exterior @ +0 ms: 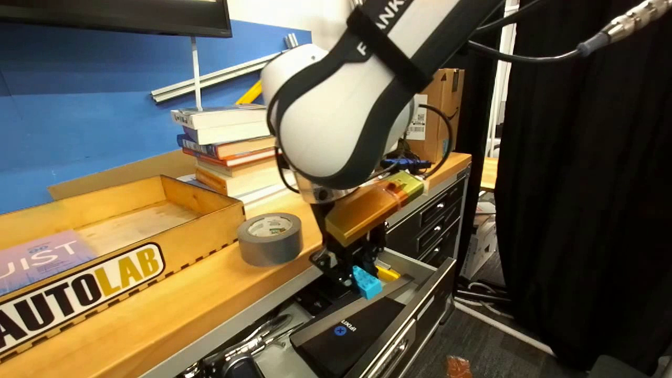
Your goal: Pick up the blue object from the counter and put it in the open drawer and close it
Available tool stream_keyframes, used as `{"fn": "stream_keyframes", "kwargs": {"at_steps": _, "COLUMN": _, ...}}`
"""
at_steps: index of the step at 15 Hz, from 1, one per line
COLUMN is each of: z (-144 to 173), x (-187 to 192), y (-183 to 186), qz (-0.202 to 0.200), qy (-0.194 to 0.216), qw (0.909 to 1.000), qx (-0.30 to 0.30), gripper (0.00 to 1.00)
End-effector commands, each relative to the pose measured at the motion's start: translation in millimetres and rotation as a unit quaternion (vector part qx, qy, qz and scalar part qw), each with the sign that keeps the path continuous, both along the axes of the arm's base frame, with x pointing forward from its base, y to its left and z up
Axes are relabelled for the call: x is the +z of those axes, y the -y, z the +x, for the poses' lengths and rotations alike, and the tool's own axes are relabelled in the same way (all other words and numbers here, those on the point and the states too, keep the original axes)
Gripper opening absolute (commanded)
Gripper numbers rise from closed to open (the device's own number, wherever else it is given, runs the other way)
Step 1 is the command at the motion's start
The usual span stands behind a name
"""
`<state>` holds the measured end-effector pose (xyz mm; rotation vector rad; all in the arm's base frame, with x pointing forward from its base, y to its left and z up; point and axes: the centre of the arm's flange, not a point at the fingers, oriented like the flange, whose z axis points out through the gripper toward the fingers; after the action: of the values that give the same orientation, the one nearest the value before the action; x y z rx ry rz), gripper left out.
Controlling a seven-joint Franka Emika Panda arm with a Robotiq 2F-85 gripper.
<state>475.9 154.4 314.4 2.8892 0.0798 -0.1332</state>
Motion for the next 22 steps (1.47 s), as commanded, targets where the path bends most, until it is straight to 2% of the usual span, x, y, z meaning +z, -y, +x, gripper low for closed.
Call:
{"fn": "stream_keyframes", "kwargs": {"at_steps": 1, "z": -7.5, "x": 4.4, "y": 49.3, "qz": 0.045, "qy": 0.017, "qw": 0.9981, "qx": -0.039, "gripper": 0.7}}
{"fn": "stream_keyframes", "kwargs": {"at_steps": 4, "z": -28.7, "x": 6.7, "y": 69.8, "qz": 0.06, "qy": 0.02, "qw": 0.9964, "qx": -0.056, "gripper": 0.95}}
{"fn": "stream_keyframes", "kwargs": {"at_steps": 5, "z": -43.1, "x": 3.8, "y": 75.6, "qz": 0.056, "qy": 0.004, "qw": 0.9969, "qx": -0.054, "gripper": 0.99}}
{"fn": "stream_keyframes", "kwargs": {"at_steps": 6, "z": -50.6, "x": 0.8, "y": 78.3, "qz": 0.055, "qy": -0.004, "qw": 0.997, "qx": -0.055, "gripper": 1.0}}
{"fn": "stream_keyframes", "kwargs": {"at_steps": 8, "z": -58.3, "x": -18.3, "y": 79.9, "qz": 0.043, "qy": -0.047, "qw": 0.9965, "qx": -0.053, "gripper": 1.0}}
{"fn": "stream_keyframes", "kwargs": {"at_steps": 10, "z": -53.1, "x": -44.9, "y": 79.0, "qz": 0.039, "qy": -0.089, "qw": 0.9945, "qx": -0.038, "gripper": 1.0}}
{"fn": "stream_keyframes", "kwargs": {"at_steps": 14, "z": -30.1, "x": -92.2, "y": 69.4, "qz": 0.07, "qy": -0.155, "qw": 0.9849, "qx": 0.032, "gripper": 1.0}}
{"fn": "stream_keyframes", "kwargs": {"at_steps": 17, "z": -12.8, "x": -126.1, "y": 57.5, "qz": 0.093, "qy": -0.197, "qw": 0.973, "qx": 0.075, "gripper": 1.0}}
{"fn": "stream_keyframes", "kwargs": {"at_steps": 18, "z": -6.7, "x": -131.2, "y": 56.4, "qz": 0.099, "qy": -0.204, "qw": 0.9708, "qx": 0.079, "gripper": 1.0}}
{"fn": "stream_keyframes", "kwargs": {"at_steps": 22, "z": 31.3, "x": -128.9, "y": 39.9, "qz": 0.12, "qy": -0.182, "qw": 0.9758, "qx": 0.015, "gripper": 1.0}}
